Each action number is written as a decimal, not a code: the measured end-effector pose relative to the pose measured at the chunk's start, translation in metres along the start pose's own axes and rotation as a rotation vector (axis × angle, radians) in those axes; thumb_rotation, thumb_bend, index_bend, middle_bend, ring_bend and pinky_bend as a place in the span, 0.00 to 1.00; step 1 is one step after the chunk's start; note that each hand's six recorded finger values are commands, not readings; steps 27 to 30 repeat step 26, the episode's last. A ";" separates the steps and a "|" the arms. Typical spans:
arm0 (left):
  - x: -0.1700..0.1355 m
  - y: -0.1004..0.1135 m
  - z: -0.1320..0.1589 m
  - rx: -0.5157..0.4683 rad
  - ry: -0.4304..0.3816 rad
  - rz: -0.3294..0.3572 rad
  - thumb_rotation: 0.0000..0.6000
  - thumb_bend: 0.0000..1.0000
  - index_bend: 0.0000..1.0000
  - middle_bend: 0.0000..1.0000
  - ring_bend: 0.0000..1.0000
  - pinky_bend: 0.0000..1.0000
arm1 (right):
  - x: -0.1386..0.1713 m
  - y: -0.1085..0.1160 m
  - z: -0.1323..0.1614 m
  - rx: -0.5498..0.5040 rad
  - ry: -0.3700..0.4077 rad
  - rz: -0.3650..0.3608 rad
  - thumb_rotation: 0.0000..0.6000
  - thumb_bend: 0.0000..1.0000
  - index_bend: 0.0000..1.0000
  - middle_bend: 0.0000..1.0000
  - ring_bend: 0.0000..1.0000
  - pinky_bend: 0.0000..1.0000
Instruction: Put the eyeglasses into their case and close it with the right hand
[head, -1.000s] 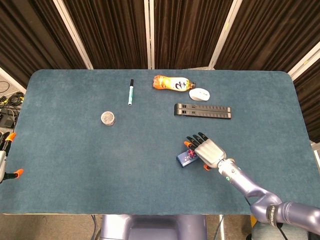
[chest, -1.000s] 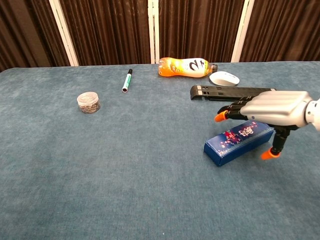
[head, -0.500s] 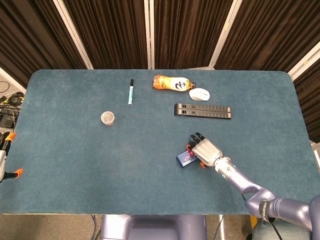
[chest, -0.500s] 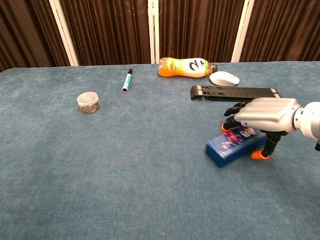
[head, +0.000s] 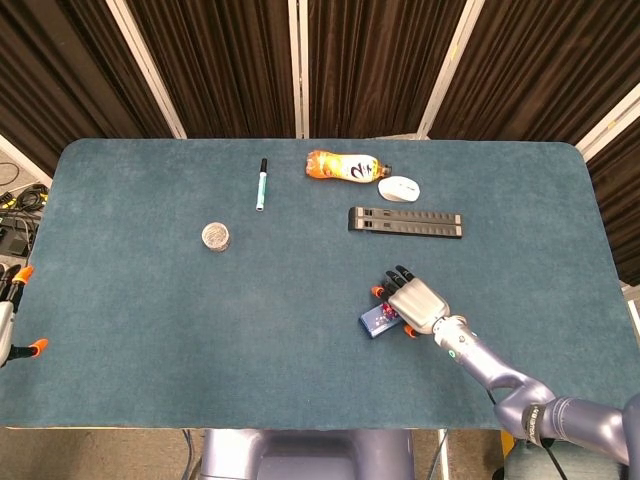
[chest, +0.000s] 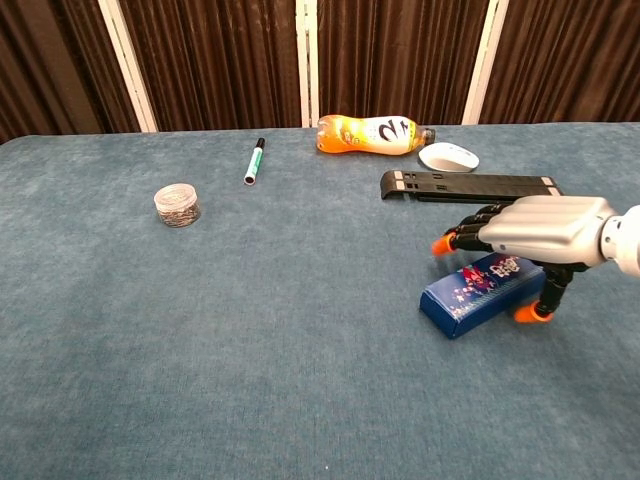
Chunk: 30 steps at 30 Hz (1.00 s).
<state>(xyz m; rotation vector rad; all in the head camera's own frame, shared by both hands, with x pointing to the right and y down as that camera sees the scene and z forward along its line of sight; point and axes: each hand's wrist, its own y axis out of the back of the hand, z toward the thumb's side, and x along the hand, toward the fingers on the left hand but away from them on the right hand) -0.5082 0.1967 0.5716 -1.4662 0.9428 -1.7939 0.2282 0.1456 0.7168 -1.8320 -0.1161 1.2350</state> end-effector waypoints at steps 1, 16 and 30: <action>-0.001 0.001 0.000 -0.002 -0.002 0.001 1.00 0.00 0.00 0.00 0.00 0.00 | 0.002 0.001 0.000 -0.001 0.000 -0.001 1.00 0.09 0.00 0.00 0.00 0.00; -0.014 0.018 0.006 -0.035 -0.086 0.084 1.00 0.00 0.00 0.00 0.00 0.00 | 0.097 0.051 -0.034 -0.138 -0.171 -0.328 1.00 0.00 0.00 0.00 0.00 0.00; -0.024 0.023 0.005 -0.064 -0.139 0.147 1.00 0.00 0.00 0.00 0.00 0.00 | 0.182 0.037 -0.073 -0.235 -0.354 -0.538 1.00 0.00 0.02 0.00 0.00 0.00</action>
